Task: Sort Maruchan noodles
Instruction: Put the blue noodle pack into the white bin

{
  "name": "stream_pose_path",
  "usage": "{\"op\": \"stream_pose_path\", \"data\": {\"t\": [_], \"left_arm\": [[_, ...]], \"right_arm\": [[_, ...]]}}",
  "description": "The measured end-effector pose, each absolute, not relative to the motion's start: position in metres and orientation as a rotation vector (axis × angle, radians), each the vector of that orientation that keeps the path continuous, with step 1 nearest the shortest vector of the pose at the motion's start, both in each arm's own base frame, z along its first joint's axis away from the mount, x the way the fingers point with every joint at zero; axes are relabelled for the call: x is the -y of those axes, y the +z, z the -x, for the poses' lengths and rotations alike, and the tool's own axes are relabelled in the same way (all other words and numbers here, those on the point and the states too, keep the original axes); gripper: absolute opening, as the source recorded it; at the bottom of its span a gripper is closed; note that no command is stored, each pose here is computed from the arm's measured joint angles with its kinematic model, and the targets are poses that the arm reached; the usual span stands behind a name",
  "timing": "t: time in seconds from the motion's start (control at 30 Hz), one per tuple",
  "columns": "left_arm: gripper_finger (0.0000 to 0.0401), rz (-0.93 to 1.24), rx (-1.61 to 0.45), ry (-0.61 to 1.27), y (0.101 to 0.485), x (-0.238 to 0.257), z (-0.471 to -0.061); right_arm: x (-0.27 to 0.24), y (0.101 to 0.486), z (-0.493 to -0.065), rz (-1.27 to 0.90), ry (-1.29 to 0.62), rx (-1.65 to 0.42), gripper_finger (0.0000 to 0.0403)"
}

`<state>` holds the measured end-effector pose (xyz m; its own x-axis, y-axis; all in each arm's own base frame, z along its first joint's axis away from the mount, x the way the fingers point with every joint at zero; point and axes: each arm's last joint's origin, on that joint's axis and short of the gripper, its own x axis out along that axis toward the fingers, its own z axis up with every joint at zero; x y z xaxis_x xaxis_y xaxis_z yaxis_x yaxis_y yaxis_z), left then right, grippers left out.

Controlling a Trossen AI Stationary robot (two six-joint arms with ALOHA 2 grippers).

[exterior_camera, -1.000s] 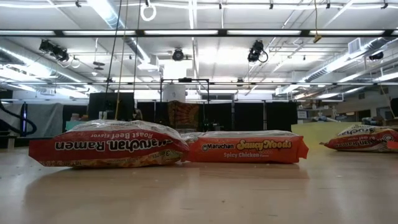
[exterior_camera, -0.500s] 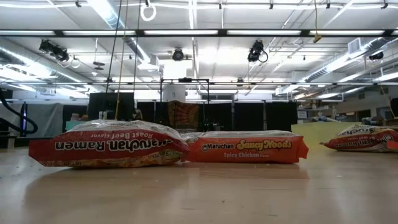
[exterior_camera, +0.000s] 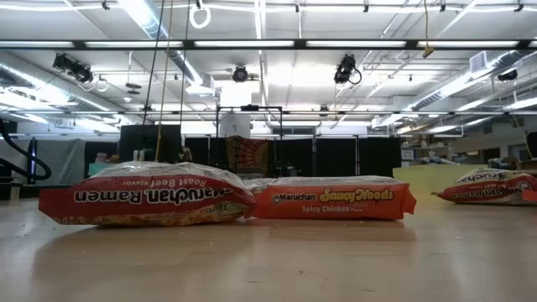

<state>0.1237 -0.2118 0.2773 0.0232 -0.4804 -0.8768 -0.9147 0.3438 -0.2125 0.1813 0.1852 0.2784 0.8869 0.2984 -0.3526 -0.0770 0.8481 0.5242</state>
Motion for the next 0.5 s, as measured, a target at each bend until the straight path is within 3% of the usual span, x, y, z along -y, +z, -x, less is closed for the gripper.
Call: {"op": "stream_pose_path", "data": {"t": [0.1,0.27,0.5], "left_arm": [[0.0018,1.351,-1.58,0.462,0.261,0.217,-0.128],[0.0018,1.48,-1.336,0.288,0.258,0.223,-0.145],[0.0019,1.387,-1.384,0.387,0.249,0.214,-0.141]], "right_arm": [[-0.197,0.268,-0.175,-0.582,0.198,-0.453,0.0158],[-0.209,0.257,-0.174,-0.622,0.153,-0.464,0.0158],[-0.21,0.247,-0.184,-0.614,0.114,-0.47,0.0158]]}}
